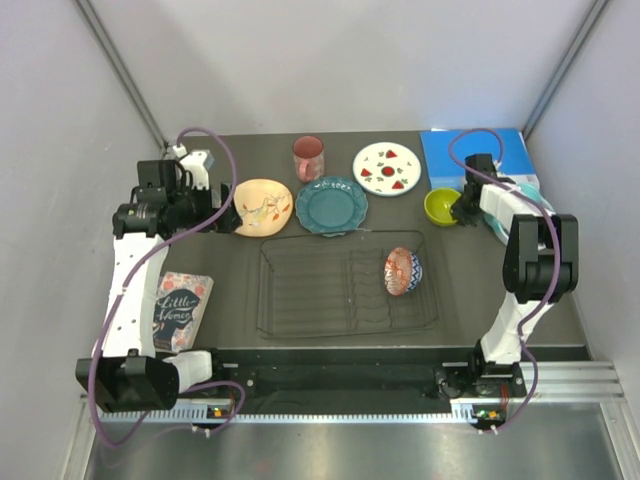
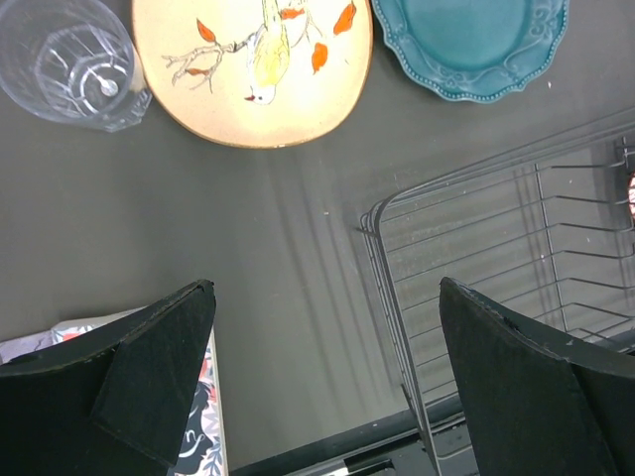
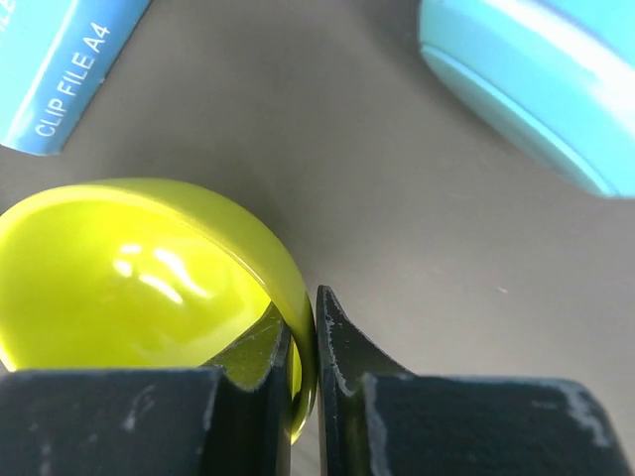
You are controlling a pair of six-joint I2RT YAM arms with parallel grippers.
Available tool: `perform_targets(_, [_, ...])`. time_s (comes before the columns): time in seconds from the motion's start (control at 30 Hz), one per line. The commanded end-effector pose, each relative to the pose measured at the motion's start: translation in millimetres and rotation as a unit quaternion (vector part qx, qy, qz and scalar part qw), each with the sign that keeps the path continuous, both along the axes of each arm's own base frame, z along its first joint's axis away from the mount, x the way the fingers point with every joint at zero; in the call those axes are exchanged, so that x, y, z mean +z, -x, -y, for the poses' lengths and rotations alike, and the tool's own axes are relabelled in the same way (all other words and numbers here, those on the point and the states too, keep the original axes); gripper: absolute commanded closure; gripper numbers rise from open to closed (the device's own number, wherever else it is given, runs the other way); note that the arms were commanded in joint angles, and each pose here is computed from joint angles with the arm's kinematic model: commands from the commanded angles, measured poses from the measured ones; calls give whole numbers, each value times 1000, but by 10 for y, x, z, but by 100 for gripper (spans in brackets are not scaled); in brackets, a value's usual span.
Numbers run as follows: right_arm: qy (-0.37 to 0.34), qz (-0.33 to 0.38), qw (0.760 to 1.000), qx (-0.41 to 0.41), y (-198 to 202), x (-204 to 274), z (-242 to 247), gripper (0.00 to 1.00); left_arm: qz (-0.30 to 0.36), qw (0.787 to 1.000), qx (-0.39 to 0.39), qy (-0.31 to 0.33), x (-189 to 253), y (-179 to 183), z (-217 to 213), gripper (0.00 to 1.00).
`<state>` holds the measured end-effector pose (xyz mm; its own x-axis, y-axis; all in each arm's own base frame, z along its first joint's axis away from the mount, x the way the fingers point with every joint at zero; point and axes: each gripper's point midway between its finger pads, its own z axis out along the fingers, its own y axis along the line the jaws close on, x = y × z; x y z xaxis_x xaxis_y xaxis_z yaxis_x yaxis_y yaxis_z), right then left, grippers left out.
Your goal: Load the mixed dishes into the dish rack
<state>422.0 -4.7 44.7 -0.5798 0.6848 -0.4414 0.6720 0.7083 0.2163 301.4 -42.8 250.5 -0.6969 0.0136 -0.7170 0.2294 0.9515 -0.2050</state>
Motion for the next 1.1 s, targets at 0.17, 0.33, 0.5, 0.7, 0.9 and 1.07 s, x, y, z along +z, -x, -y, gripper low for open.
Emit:
perform_targets(0.17, [293, 136, 940, 107, 216, 2132, -497, 100, 15, 1000, -3, -1, -77, -34, 4, 1])
perform_targets(0.33, [442, 103, 876, 161, 895, 2471, -854, 100, 13, 1000, -8, -2, -110, -59, 8, 1])
perform_targets(0.5, [472, 80, 849, 225, 1417, 2380, -1046, 100, 4, 1000, -17, 3, -121, -84, 36, 1])
perform_targets(0.7, [341, 98, 879, 318, 1875, 2362, -1350, 100, 5, 1000, -26, 2, -116, -94, 50, 1])
perform_targets(0.9, [256, 47, 880, 398, 2311, 2082, -1376, 100, 8, 999, -47, 23, -127, -137, 142, 1])
perform_targets(1.07, [215, 14, 874, 436, 2564, 1902, -1340, 100, 30, 986, -136, 96, -24, -193, 510, 1])
